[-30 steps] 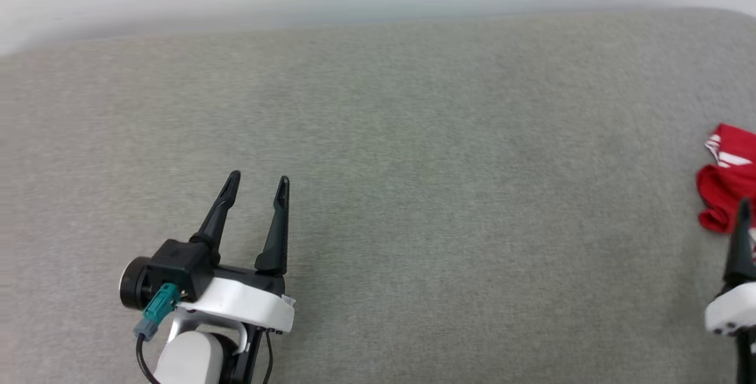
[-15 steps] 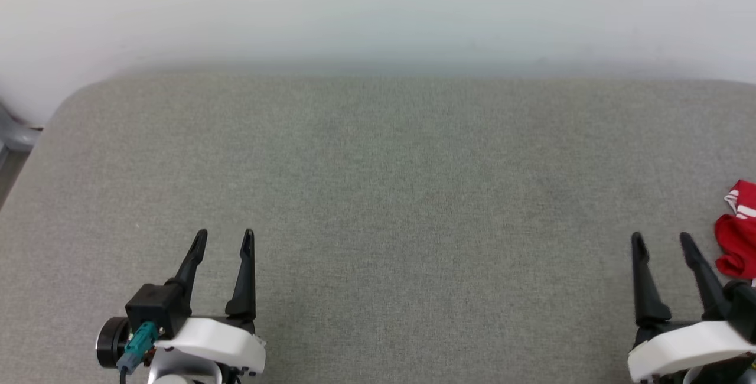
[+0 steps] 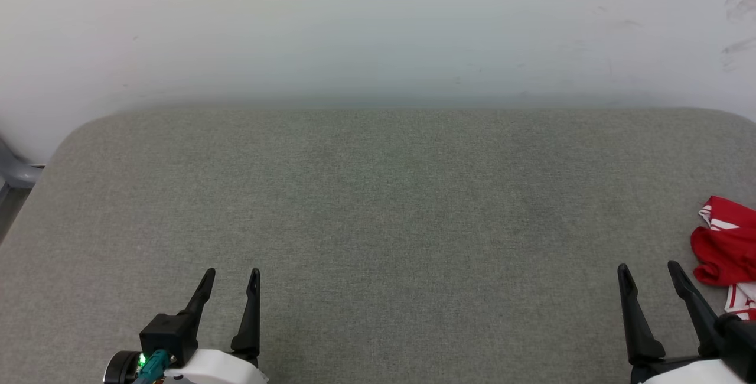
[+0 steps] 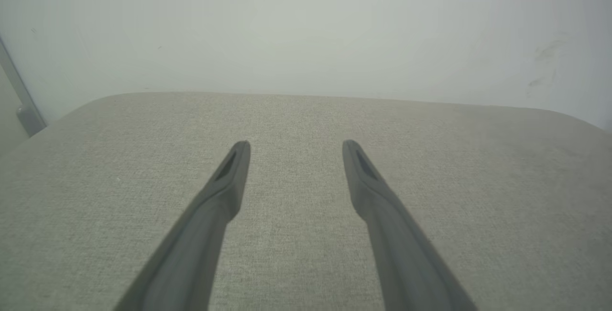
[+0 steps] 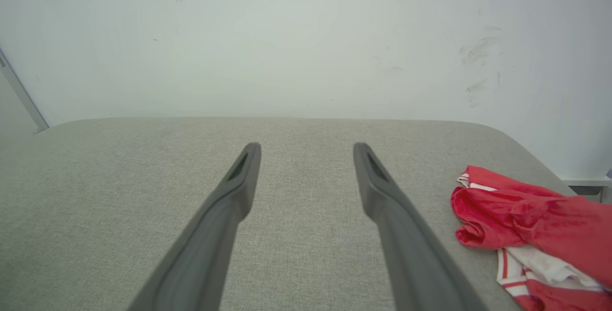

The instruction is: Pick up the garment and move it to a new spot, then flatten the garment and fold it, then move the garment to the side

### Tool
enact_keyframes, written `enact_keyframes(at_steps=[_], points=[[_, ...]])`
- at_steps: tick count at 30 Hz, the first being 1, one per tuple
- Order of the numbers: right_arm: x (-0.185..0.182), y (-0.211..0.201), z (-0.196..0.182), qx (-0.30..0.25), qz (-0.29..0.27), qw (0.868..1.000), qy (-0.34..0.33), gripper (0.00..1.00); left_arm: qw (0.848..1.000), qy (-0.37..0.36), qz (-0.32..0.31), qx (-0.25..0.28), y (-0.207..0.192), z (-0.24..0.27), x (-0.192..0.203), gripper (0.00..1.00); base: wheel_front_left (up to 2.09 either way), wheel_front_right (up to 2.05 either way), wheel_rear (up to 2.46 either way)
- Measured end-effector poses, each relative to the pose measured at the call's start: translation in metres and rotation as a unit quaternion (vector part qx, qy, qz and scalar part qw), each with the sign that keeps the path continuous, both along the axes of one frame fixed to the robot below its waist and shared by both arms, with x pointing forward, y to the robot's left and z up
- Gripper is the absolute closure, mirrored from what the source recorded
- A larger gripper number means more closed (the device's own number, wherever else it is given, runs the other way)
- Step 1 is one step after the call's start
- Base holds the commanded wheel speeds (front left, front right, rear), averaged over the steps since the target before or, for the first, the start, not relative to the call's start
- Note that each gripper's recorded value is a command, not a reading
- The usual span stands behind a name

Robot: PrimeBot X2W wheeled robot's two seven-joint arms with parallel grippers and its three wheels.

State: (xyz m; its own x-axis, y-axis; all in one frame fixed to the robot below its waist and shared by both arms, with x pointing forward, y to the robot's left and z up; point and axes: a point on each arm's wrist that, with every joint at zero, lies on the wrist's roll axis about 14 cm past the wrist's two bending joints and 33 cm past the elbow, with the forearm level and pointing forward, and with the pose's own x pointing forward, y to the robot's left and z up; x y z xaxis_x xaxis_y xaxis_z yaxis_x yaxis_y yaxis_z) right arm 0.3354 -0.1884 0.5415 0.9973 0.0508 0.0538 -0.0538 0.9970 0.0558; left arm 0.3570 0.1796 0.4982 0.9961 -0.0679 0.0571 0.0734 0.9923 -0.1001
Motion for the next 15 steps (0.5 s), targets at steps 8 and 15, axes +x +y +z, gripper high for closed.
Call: enact_keyframes(at_steps=[8,15], points=[[-0.0036,-0.0021,0.0049,-0.002,-0.004,1.0,-0.004,0.0,1.0,0.007,-0.002,0.006,-0.0004,-0.0045,0.0013,0.0,0.0,0.0,0.0],[-0.0028,-0.0011,0.0031,-0.001,-0.002,1.0,-0.002,0.0,1.0,0.008,-0.006,0.009,-0.0014,-0.0054,0.0014,0.0,0.0,0.0,0.0]])
